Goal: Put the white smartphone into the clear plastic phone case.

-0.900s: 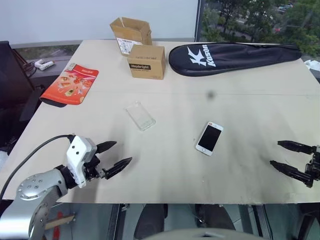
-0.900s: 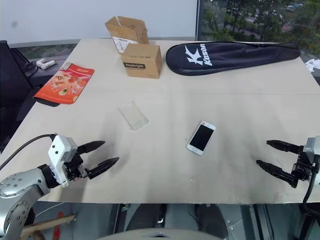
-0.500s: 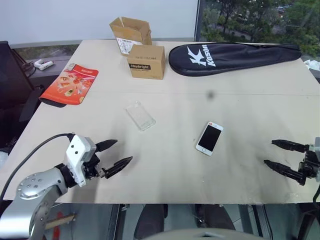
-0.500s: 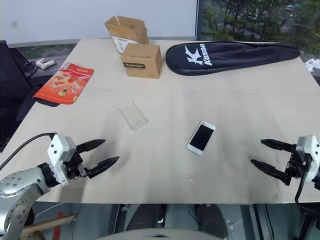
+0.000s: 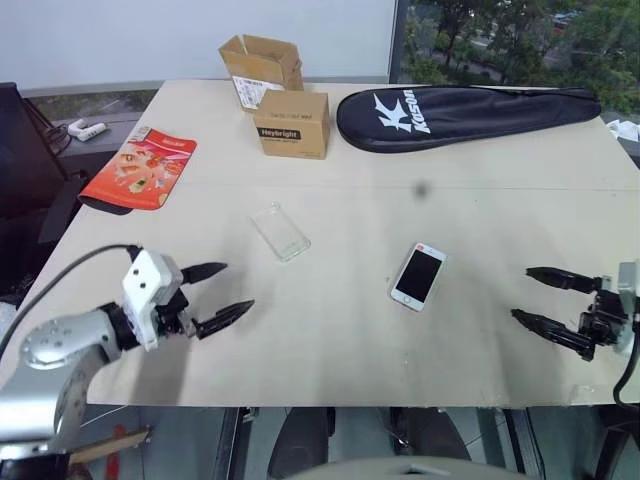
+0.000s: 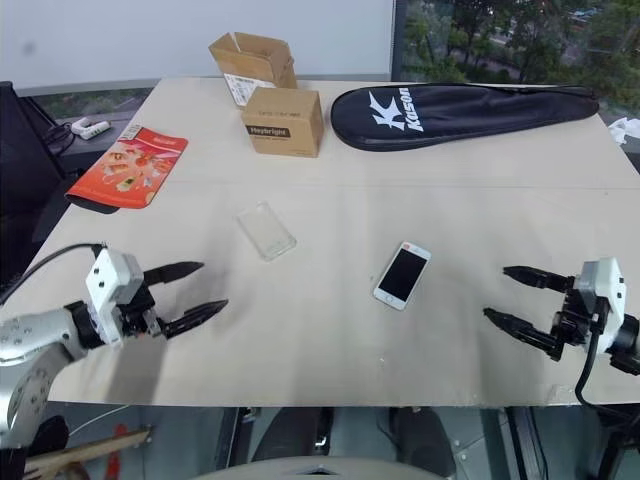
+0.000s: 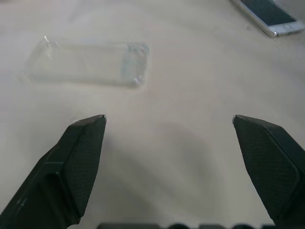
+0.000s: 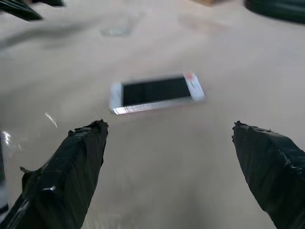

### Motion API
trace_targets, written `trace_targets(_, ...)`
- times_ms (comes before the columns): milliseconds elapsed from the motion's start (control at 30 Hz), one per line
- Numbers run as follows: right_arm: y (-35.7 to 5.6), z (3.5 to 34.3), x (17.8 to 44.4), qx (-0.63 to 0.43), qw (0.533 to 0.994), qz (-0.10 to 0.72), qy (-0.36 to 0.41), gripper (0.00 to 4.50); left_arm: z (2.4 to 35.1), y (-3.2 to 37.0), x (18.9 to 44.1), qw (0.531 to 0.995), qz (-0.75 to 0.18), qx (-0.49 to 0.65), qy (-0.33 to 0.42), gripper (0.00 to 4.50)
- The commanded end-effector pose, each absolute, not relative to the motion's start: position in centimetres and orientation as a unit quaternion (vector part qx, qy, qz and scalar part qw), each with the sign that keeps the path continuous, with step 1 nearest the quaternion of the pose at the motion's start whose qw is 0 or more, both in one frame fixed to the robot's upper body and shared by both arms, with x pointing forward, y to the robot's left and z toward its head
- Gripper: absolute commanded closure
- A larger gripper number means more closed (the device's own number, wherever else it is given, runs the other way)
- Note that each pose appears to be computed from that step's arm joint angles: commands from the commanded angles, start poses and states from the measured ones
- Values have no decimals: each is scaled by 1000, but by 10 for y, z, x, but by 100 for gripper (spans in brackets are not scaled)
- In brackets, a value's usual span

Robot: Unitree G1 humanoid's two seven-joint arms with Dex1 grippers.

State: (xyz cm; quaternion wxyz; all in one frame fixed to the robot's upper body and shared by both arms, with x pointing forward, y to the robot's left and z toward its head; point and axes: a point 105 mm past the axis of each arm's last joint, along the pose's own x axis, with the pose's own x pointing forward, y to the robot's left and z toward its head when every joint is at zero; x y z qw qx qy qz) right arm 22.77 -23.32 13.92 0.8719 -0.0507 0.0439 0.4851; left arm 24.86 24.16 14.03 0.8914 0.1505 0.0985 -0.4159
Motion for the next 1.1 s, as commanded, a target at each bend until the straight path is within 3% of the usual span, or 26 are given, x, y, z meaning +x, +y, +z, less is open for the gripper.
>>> trace_targets(33,-198,161,228,-41,852,522,3,0,151,242,265,855,-470,194,99,6)
trace_targets(300,-147,185,222,-48,834,549,-31,0,161,245,310,769,-555,292,126,6)
trace_targets(467,-142,187,224,-60,844,532,-25,0,162,238,327,719,-594,328,151,6)
trace_targets(667,-143,187,225,-68,848,524,-29,0,167,225,351,693,-608,356,156,6)
trace_targets(1100,-143,193,226,-72,851,518,-40,0,142,213,361,626,-628,402,227,6)
